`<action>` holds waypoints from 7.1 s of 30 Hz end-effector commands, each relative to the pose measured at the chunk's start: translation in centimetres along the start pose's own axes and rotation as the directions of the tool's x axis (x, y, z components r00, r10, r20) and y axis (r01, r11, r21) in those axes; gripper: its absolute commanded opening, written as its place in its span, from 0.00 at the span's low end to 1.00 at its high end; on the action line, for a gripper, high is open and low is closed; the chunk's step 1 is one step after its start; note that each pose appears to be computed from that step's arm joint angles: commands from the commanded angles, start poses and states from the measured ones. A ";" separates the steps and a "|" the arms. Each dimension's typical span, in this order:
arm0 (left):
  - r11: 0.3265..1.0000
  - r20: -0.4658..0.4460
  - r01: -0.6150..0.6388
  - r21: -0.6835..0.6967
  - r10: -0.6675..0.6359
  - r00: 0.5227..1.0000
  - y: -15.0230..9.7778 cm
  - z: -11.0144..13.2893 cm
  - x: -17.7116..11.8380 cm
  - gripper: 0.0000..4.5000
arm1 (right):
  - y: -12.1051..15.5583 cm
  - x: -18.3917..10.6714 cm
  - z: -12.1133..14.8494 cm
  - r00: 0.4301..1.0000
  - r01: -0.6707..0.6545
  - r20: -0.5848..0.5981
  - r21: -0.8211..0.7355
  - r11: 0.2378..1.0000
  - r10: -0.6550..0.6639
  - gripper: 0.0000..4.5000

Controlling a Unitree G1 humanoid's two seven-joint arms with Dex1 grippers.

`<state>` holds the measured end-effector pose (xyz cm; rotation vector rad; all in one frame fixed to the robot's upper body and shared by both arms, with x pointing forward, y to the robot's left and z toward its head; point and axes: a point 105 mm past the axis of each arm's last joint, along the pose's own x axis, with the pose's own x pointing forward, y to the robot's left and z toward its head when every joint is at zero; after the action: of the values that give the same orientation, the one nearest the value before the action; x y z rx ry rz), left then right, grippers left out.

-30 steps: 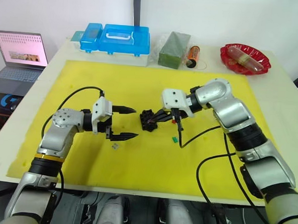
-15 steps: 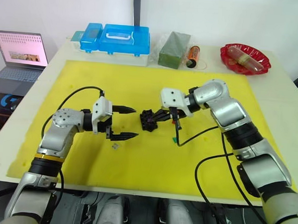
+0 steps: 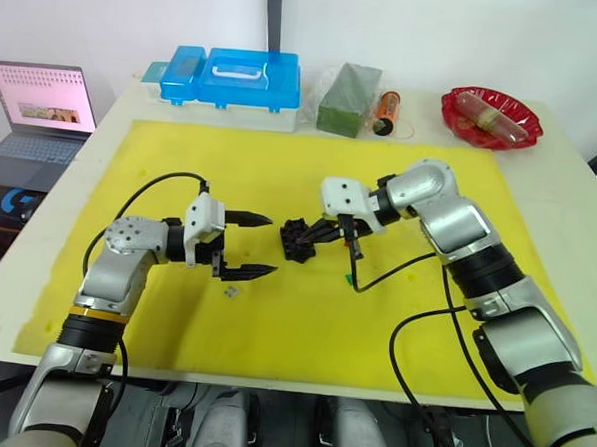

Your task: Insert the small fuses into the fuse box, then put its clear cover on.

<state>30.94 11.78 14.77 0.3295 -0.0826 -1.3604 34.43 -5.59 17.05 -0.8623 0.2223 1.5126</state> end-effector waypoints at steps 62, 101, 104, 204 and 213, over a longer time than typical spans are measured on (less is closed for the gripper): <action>0.999 0.003 0.012 0.052 -0.012 1.000 0.2 0.7 0.1 0.99 | 0.2 0.7 -1.2 1.000 0.028 -0.006 -0.010 1.000 -0.028 0.00; 0.999 0.000 0.008 0.051 -0.008 1.000 0.4 0.9 0.2 0.99 | 0.2 0.8 -1.2 0.999 0.040 0.007 -0.001 0.999 -0.040 0.00; 0.999 0.000 0.008 0.051 -0.008 1.000 0.3 0.9 0.2 1.00 | 0.2 0.8 -1.2 0.999 0.038 0.007 -0.002 0.999 -0.038 0.05; 0.994 -0.019 -0.075 0.079 0.077 0.997 1.8 2.5 -3.2 1.00 | -0.9 -5.7 2.2 0.894 0.373 0.229 0.098 0.923 -0.386 0.09; 0.925 -0.170 -0.370 0.084 0.379 0.910 4.1 1.6 -12.0 1.00 | 4.1 -14.9 -5.5 0.772 0.633 -0.068 0.163 0.757 -0.632 0.75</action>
<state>31.82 22.03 18.25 0.4442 -0.0088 -1.0176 31.88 -19.81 19.50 -0.6745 0.1011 0.8940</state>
